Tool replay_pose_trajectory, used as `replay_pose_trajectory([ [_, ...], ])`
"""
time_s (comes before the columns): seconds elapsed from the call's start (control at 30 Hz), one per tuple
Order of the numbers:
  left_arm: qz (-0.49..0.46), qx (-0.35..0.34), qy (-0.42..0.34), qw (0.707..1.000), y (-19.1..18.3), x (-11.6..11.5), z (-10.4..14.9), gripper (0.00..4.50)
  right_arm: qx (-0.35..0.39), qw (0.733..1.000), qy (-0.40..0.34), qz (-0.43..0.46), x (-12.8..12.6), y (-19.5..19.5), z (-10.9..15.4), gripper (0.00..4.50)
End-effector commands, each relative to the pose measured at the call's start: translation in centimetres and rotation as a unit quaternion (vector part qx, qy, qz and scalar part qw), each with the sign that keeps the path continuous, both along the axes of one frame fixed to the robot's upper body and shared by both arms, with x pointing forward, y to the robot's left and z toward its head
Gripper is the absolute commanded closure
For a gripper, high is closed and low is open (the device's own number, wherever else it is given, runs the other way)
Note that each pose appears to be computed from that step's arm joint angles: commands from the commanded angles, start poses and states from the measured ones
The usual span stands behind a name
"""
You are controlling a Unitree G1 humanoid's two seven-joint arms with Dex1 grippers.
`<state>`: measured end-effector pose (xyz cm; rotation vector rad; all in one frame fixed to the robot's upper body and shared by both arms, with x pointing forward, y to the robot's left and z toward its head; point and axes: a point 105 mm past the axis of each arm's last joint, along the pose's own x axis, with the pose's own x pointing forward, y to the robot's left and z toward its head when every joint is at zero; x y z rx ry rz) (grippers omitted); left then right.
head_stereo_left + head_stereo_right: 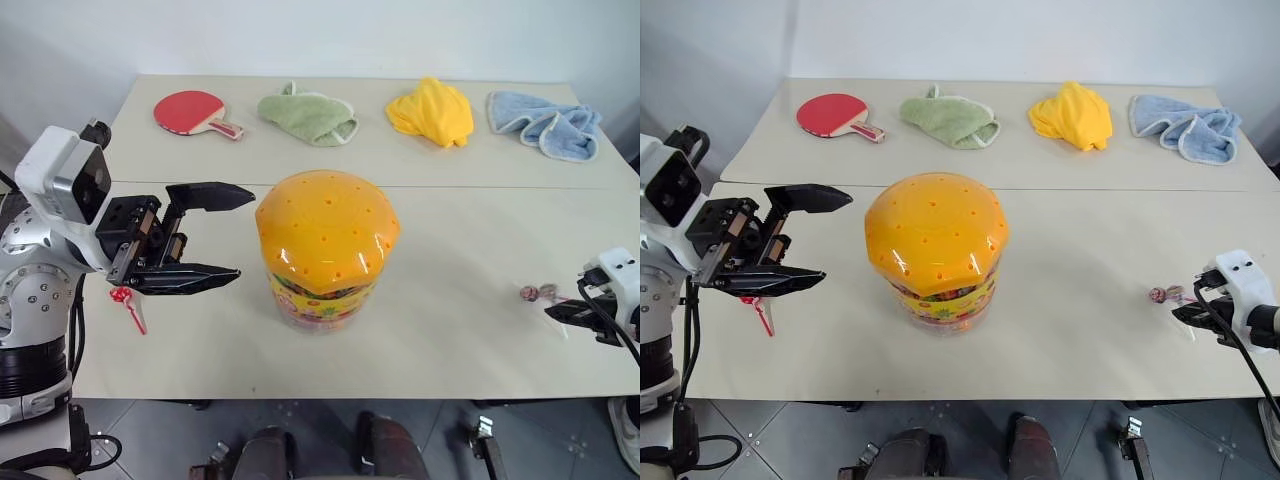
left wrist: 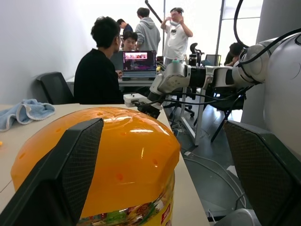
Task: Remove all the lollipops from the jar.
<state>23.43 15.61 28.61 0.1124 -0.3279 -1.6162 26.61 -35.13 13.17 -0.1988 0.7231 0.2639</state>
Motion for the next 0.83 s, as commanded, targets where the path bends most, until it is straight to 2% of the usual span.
replay_pose_trajectory([
  [0.03,0.039,0.017,-0.016,0.999,0.5,0.5,-0.1,0.15,0.025,0.996,-0.076,0.035,0.4,0.4,3.1,2.46],
  [0.17,0.107,0.021,-0.004,0.994,1.8,2.2,-1.0,0.15,0.045,0.971,-0.179,0.152,0.1,2.7,5.9,1.16],
  [0.27,0.190,0.033,0.011,0.981,4.4,4.2,-2.5,0.15,0.087,0.919,-0.294,0.248,-0.5,5.4,8.5,0.09],
  [0.3,0.228,0.032,-0.007,0.973,5.6,4.9,-2.8,0.15,0.101,0.895,-0.342,0.266,-0.6,6.5,9.6,0.04],
  [0.43,0.317,0.031,-0.002,0.948,8.4,5.6,-4.1,0.15,0.119,0.852,-0.340,0.379,-1.6,10.9,9.8,0.04],
  [0.53,0.362,0.050,0.020,0.931,8.7,5.6,-7.1,0.15,0.119,0.814,-0.369,0.434,-1.4,13.8,9.5,0.04],
  [0.6,0.393,0.109,0.013,0.913,8.6,5.8,-9.6,0.15,0.123,0.806,-0.348,0.463,-1.6,15.0,8.1,0.04],
  [0.67,0.400,0.132,0.004,0.907,8.0,5.5,-10.6,0.15,0.116,0.795,-0.342,0.486,-1.7,15.7,7.0,0.04],
  [0.73,0.423,0.096,0.012,0.901,7.5,5.9,-10.4,0.15,0.121,0.792,-0.343,0.491,-1.3,16.2,6.1,0.04],
  [0.83,0.439,0.095,-0.006,0.893,6.7,5.8,-11.4,0.15,0.123,0.790,-0.345,0.491,-0.6,16.7,4.8,0.04],
])
